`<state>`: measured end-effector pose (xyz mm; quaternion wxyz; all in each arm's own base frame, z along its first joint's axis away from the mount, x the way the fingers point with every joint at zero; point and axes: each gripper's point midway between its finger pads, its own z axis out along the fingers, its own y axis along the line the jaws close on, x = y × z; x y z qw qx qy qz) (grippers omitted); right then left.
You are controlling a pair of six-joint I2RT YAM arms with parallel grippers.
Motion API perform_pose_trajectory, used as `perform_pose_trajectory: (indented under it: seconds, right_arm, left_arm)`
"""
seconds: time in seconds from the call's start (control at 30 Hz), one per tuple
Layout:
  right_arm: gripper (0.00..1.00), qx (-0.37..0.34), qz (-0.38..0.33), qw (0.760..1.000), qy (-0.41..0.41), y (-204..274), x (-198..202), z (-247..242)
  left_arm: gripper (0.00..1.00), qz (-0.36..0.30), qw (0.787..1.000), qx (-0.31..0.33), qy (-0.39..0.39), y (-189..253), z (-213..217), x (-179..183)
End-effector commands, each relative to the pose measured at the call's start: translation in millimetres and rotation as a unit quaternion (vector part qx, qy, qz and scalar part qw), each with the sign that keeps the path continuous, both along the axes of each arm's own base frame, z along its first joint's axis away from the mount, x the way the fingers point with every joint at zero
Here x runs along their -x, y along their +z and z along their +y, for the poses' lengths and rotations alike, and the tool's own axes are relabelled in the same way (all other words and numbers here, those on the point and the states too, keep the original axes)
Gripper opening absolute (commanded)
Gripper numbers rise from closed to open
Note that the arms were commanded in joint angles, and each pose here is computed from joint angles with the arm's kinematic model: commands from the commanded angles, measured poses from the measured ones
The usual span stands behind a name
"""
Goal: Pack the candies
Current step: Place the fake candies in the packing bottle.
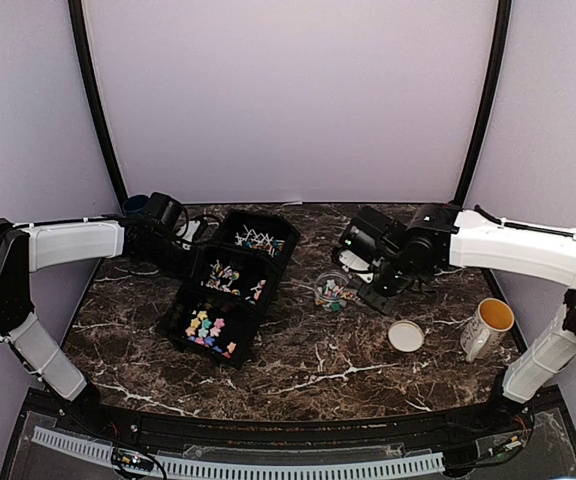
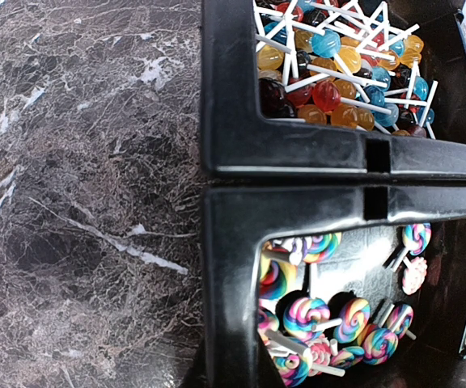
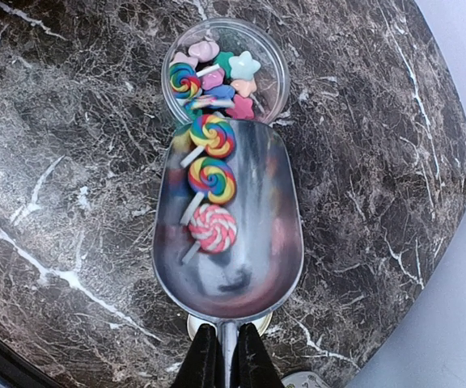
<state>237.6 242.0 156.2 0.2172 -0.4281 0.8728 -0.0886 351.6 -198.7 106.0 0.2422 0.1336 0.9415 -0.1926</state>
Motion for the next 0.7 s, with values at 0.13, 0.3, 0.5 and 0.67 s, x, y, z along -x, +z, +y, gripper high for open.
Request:
perform_pose_trajectory:
  seconds: [0.13,0.3,0.5,0.67]
  right_arm:
    - [0.0,0.018,-0.008,1.0,-0.004,11,-7,-2]
    - [0.0,0.031,-0.009,0.999,-0.003,12,-10,-3]
    - [0.0,0.041,-0.032,0.999,-0.008,21,-17,-6]
    - [0.0,0.048,-0.041,0.998,-0.006,23,-24,-1]
  left_arm:
    - [0.0,-0.057,0.996,0.063,-0.015,51,-21,-17]
    - [0.0,-0.056,0.996,0.063,-0.015,50,-21,-17]
    - [0.0,-0.057,0.996,0.062,-0.015,51,-21,-17]
    - [0.0,-0.056,0.996,0.062,-0.015,50,-21,-17]
